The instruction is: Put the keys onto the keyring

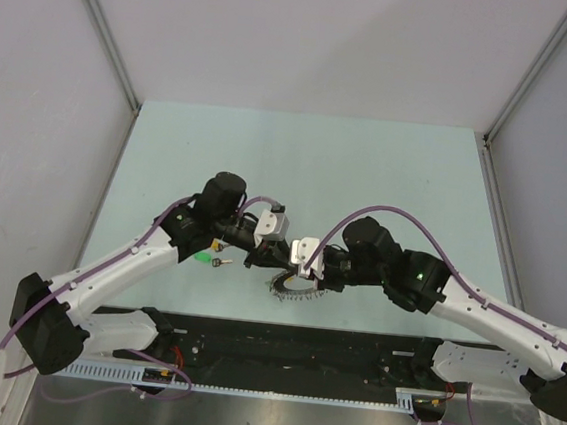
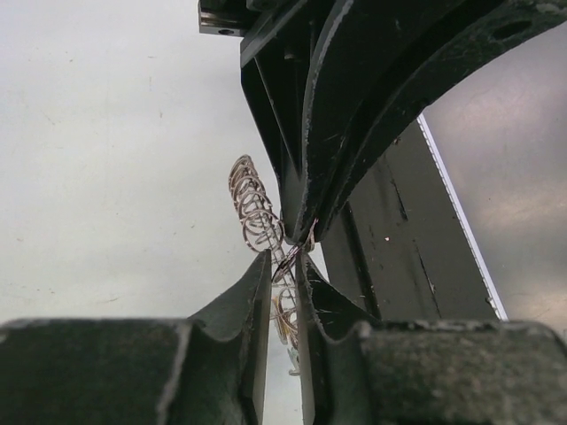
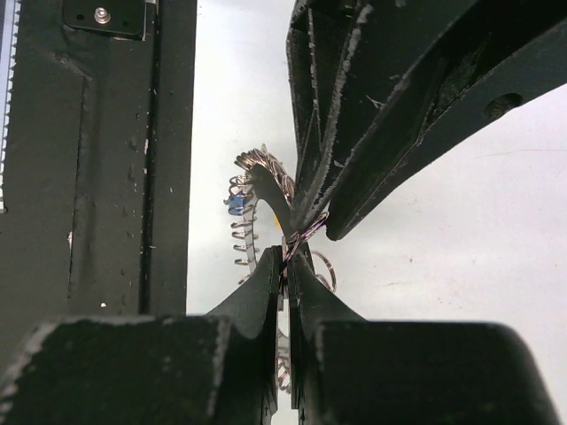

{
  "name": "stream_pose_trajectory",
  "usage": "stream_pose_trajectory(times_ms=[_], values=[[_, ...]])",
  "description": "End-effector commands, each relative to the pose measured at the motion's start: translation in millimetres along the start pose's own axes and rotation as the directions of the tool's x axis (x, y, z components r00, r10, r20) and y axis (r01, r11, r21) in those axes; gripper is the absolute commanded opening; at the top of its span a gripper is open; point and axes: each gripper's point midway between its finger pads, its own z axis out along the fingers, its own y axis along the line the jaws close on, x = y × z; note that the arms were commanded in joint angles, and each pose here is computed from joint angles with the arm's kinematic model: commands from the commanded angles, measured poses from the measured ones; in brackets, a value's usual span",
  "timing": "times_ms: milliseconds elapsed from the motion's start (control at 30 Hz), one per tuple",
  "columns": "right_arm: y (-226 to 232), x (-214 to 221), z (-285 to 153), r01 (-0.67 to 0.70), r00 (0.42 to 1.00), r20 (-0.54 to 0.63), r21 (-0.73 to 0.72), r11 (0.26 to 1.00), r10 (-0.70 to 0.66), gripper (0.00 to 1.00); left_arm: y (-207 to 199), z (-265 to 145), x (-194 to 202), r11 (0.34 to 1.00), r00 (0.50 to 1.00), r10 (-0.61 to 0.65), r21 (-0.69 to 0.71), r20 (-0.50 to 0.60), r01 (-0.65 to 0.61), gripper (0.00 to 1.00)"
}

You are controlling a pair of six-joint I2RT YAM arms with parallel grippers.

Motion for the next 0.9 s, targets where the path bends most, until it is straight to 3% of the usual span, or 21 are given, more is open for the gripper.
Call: stream_pose_trajectory(times_ms=[0,100,333,433,600,867], values=[[-15,-36,-15,0.035,0.995,0.094,0.065,0.997,-0.041,0.00,-18,-1,-12,0.996,1.000,0.015,0.087,0.022,-0.017,0.17],[-16,-36,-16,0.032,0.995,0.096,0.071,0.997,-0.039,0.00,-18,-1,-14,0.996,0.999,0.022,0.081,0.027,-0.024,0.00],[-23,-32,-27,-0.014,0.997,0.075,0.135,0.991,0.004,0.00,-11,-3,-38,0.999,0.991,0.037,0.010,0.125,-0.038,0.00],[-27,-26,-30,-0.034,0.998,0.057,0.169,0.985,0.025,0.00,-10,-5,-44,1.000,0.988,-0.009,-0.021,0.154,0.012,0.00],[-30,-26,-32,-0.087,0.993,0.096,0.213,0.973,0.068,0.00,-3,-14,-58,0.990,0.966,0.005,-0.140,0.257,0.032,0.00],[-27,-24,-25,-0.141,0.975,0.201,0.230,0.963,0.095,0.00,12,-32,-80,0.939,0.877,0.044,-0.319,0.478,0.127,0.00]])
